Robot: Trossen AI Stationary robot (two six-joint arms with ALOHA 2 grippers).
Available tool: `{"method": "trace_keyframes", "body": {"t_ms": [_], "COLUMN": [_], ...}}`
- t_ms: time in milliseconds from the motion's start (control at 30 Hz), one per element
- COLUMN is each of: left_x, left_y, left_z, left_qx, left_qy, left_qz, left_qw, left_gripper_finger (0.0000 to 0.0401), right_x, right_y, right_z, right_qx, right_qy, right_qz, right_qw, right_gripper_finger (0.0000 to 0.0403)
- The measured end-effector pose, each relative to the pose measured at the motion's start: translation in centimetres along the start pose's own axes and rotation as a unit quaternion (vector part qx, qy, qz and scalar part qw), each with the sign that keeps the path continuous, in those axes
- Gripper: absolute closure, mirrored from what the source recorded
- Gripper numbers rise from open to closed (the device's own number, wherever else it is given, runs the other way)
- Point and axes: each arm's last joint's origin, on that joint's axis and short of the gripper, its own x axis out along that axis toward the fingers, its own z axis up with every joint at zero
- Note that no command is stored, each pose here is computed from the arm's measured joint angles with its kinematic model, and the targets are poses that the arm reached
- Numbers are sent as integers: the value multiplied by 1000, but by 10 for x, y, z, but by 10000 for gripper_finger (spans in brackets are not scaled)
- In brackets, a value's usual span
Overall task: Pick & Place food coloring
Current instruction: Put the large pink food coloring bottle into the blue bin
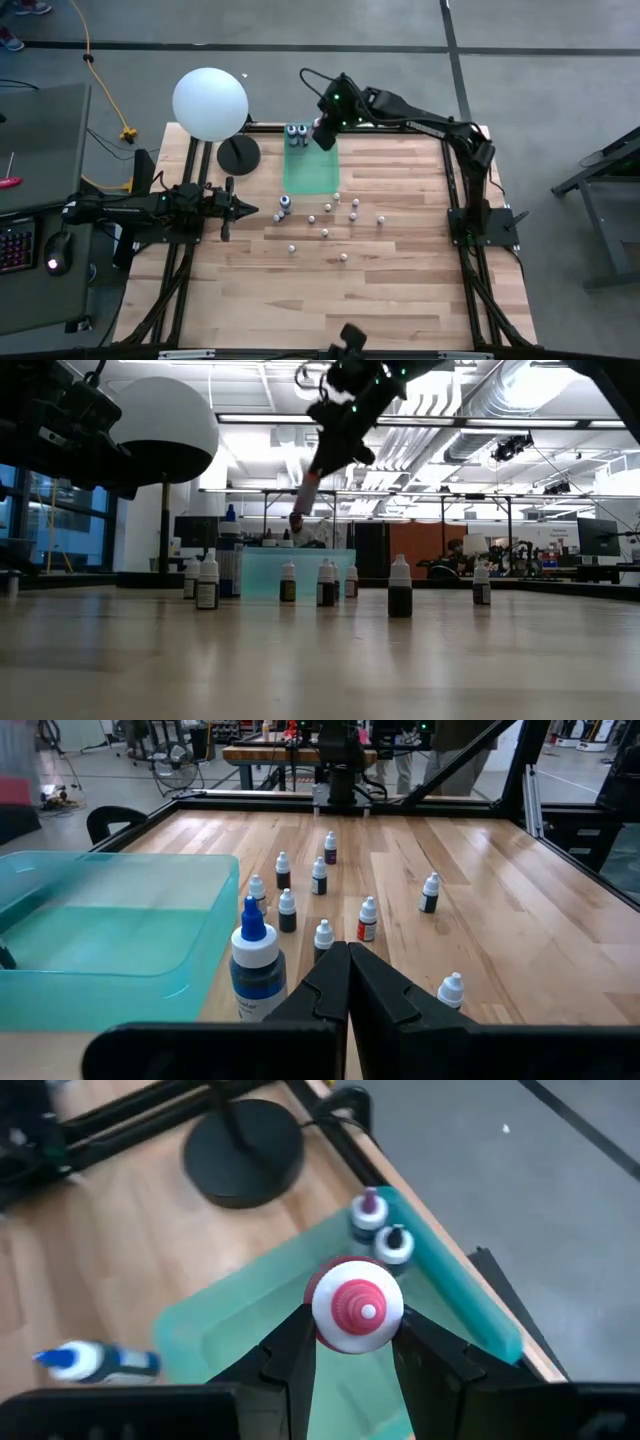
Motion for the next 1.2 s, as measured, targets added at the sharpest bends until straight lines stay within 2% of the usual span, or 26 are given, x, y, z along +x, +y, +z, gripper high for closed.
{"method": "trace_keyframes", "body": {"t_ms": [200,333,467,900,1200], "left_x": [0,0,0,0,0], "left_y": [0,0,0,0,0], "left_z": [0,0,0,0,0], "left_qx": [0,0,0,0,0], "left_qy": [0,0,0,0,0], "left_qz": [0,0,0,0,0], "left_qw": [1000,1000,1000,1000,1000], "left_gripper_finger": [401,401,401,401,401], "right_x": [28,47,62,96,95], "right_y": [-30,-40,-47,-53,-61], "right_z": [-6,-9,-17,-32,-26], "right_qx": [25,31,37,42,46], "right_qy": [21,14,36,56,35], "right_qz": [-2,-1,-5,-4,-24], "right_qw": [999,999,999,998,998], "right_gripper_finger": [291,291,292,288,290]}}
